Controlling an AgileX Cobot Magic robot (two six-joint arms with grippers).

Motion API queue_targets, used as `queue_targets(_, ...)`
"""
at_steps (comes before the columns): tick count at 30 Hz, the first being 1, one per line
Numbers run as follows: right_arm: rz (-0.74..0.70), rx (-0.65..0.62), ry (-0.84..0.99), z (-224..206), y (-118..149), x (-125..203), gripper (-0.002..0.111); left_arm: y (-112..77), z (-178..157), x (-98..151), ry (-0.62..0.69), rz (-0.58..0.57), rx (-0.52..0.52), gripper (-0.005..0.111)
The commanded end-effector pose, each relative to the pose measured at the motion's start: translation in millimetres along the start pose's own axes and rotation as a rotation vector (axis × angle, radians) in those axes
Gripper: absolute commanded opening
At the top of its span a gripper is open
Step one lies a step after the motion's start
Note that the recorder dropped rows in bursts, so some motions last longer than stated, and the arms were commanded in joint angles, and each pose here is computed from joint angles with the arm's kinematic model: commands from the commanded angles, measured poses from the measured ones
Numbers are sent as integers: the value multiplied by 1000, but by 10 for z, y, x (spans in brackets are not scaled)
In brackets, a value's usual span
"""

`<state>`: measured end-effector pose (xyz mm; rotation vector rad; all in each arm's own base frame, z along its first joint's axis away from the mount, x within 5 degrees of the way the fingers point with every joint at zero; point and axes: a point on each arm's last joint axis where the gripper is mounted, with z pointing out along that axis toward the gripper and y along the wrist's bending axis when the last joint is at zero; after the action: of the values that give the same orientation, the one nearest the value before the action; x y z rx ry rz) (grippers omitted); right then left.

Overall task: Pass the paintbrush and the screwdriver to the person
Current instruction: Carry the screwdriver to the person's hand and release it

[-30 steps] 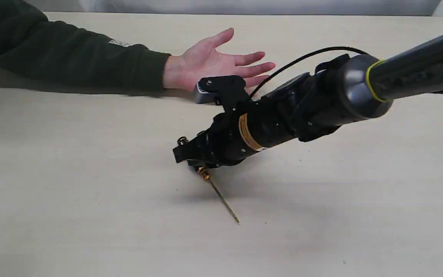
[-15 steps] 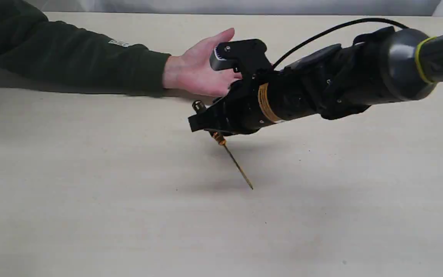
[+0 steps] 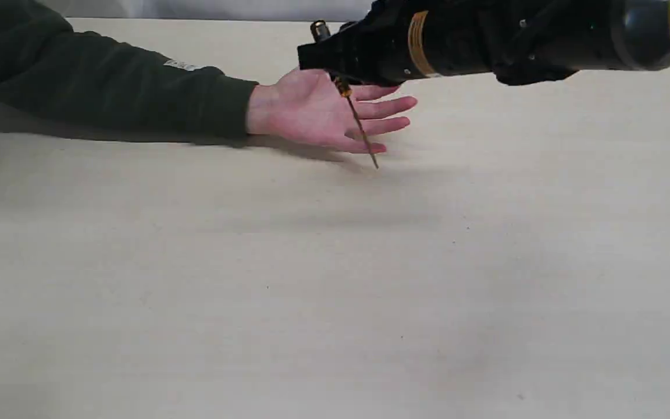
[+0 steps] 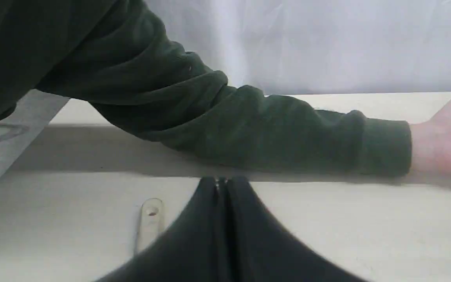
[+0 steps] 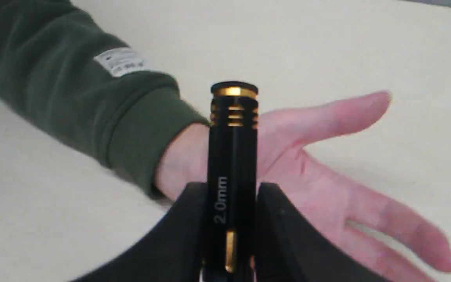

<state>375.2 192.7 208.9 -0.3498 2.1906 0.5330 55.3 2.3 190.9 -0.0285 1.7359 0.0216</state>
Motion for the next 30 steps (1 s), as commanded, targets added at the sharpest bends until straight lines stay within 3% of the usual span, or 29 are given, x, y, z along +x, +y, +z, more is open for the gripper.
queue_targets(1, -9, 42, -38, -32, -133, -113, 7, -2, 0, 3, -4, -5, 3, 0)
queue_targets(13, 8, 78, 44, 415, -344, 125, 7, -2, 0, 3, -4, -5, 3, 0)
queue_targets(21, 11, 98, 22, 423, -358, 69, 38, -2, 0, 1, -5, -4, 3, 0)
queue_targets(30, 7, 116, -13, 336, -346, -25, 39, -2, 0, 1, -5, -4, 3, 0)
